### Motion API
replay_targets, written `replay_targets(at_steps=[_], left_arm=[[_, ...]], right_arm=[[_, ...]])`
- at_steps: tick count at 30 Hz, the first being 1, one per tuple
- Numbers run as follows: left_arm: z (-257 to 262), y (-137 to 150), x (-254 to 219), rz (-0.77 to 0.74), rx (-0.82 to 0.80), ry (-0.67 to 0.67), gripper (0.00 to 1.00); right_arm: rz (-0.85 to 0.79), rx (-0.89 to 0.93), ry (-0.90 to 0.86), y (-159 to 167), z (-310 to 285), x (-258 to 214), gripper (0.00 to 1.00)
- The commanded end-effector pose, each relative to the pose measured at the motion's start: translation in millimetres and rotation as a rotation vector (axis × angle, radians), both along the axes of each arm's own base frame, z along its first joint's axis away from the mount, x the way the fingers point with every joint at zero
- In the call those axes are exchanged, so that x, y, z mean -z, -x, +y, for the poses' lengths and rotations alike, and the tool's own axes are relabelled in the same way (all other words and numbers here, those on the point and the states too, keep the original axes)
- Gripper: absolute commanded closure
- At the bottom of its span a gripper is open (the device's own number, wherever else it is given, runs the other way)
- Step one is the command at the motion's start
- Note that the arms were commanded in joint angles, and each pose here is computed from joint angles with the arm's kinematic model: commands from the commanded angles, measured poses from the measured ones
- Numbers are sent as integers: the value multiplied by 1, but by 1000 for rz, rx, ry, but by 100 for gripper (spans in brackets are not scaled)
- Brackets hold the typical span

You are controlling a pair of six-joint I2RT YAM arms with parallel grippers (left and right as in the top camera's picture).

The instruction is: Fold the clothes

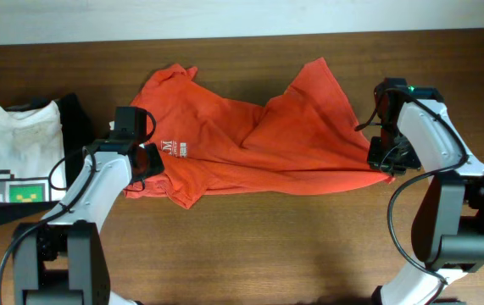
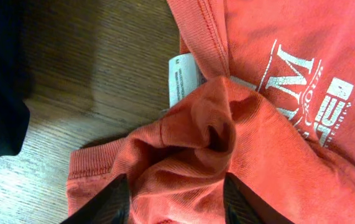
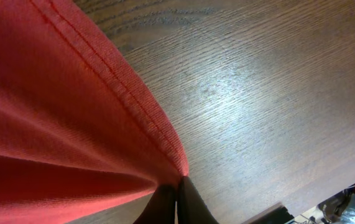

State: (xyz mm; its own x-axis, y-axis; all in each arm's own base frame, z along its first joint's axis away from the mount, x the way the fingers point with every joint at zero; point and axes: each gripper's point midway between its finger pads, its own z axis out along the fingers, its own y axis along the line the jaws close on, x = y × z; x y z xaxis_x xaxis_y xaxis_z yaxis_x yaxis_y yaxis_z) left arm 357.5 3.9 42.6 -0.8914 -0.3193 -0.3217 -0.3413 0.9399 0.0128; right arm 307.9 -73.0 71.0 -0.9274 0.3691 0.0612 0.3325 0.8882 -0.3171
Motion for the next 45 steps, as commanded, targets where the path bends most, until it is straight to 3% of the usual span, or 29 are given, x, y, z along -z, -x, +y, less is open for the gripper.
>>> replay_targets(at_steps=[1, 3, 8, 12, 15, 18, 20, 21, 22, 24, 26, 28, 30, 34, 38, 40, 42, 45], left_arm=[[-4, 11, 23, 75, 27, 9, 63], [-8, 13, 27, 87, 34, 33, 99], [-9, 10, -14, 75, 74, 27, 100], [-11, 38, -76, 97, 78, 50, 100], [-21, 50, -99, 60, 96, 112, 100], [-20, 58, -102, 76, 93, 109, 100], [-12, 53, -103, 52, 62, 110, 100], [-9, 51, -104, 41, 42, 113, 100], [-5, 46, -105, 20, 24, 115, 100], [-1, 34, -109, -34, 4, 108, 100], [1, 20, -114, -94, -18, 109, 100], [1, 14, -117, -122, -17, 109, 100], [2, 11, -118, -136, -20, 109, 100], [4, 11, -118, -140, -44, 109, 100], [4, 12, -118, -135, -44, 109, 100], [3, 12, -117, -135, -43, 109, 100], [3, 12, -117, -135, -43, 109, 100], [4, 7, -122, -159, -43, 113, 100]], right_arm=[[-12, 9, 12, -1, 0, -3, 95], [-12, 9, 12, -1, 0, -3, 95], [-2, 24, 12, 3, -5, -4, 95], [24, 109, -39, 16, -21, -3, 95], [42, 77, -103, 19, -13, -1, 95], [-42, 56, -184, -2, -2, 2, 95], [-268, 12, -349, -58, 22, -2, 95], [-378, -12, -427, -84, 34, -7, 90], [-457, -33, -482, -102, 42, -13, 71], [-604, -74, -510, -135, 45, -27, 52], [-562, -51, -452, -126, 34, -21, 46], [-389, -2, -340, -87, 17, -6, 46], [-239, 25, -310, -51, 14, 6, 47], [-229, 27, -312, -47, 15, 13, 47], [-194, 33, -314, -41, 15, 30, 56], [-186, 34, -315, -40, 16, 39, 68], [-189, 34, -320, -41, 16, 41, 96], [-167, 2, -422, -35, 30, 24, 96]])
